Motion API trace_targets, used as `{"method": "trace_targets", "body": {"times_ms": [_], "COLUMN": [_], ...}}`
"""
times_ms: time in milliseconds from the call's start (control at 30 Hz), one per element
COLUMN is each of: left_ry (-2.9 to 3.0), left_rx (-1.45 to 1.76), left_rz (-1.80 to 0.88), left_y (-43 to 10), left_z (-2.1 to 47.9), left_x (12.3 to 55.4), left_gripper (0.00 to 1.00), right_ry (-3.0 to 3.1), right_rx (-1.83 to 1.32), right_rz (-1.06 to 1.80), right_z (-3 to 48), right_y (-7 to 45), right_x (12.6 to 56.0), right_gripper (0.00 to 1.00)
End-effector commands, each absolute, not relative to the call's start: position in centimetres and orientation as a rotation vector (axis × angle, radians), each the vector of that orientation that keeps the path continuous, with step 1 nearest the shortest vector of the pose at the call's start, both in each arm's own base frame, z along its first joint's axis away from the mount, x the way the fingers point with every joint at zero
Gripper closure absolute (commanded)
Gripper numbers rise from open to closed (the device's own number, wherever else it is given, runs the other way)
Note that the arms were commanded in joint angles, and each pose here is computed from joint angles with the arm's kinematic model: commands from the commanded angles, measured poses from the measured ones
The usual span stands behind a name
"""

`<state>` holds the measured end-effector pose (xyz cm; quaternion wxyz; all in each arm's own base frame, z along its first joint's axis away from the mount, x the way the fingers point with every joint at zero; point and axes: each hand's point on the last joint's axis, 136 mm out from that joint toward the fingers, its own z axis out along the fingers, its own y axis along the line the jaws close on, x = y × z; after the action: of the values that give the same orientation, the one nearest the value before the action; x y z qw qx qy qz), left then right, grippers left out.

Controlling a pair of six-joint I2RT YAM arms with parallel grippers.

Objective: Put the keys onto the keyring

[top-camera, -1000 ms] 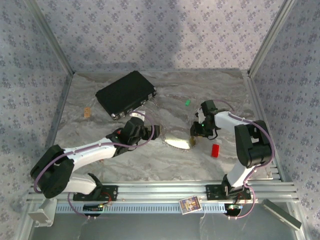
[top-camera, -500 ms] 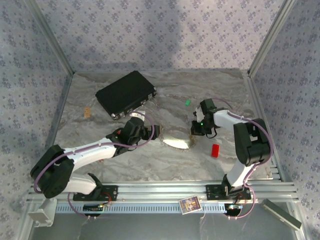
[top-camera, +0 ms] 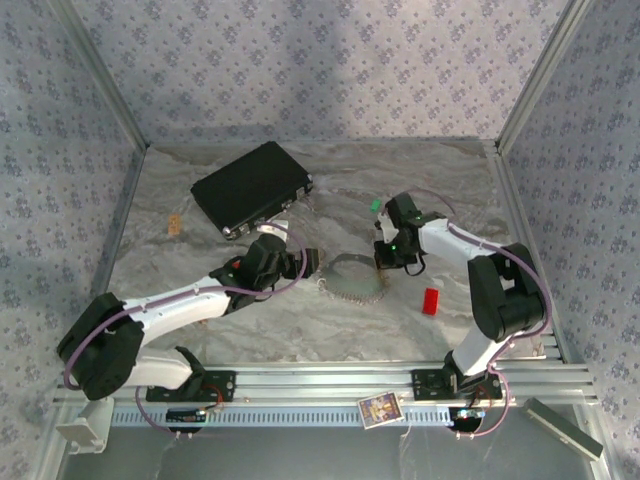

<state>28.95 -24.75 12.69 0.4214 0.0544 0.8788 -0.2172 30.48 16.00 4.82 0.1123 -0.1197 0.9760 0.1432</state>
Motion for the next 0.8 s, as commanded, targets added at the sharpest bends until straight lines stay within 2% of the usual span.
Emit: {"method": "trace_targets", "body": {"times_ms": [0,567,767], "left_ry": [2.172,2.175,2.177], "left_rx": [0.143,0.132,0.129], "left_rz": [-0.536,-0.508,-0.492], "left_y": [-24.6,-24.1,-23.8], "left_z": [13.4,13.3,13.1], "left_x": [28.9,28.9,29.0], "left_gripper": [0.0,0.0,0.0], "right_ry": [2.863,2.964,2.98], "right_rx": [-0.395,-0.377,-0.386], "right_rz": [0.318,0.298,0.295], "right_z": [5.3,2.8,2.4], "right_y": [15.8,16.4,16.4], "right_x": [30.5,30.4,30.2], "right_gripper": [1.0,1.0,0.93]}}
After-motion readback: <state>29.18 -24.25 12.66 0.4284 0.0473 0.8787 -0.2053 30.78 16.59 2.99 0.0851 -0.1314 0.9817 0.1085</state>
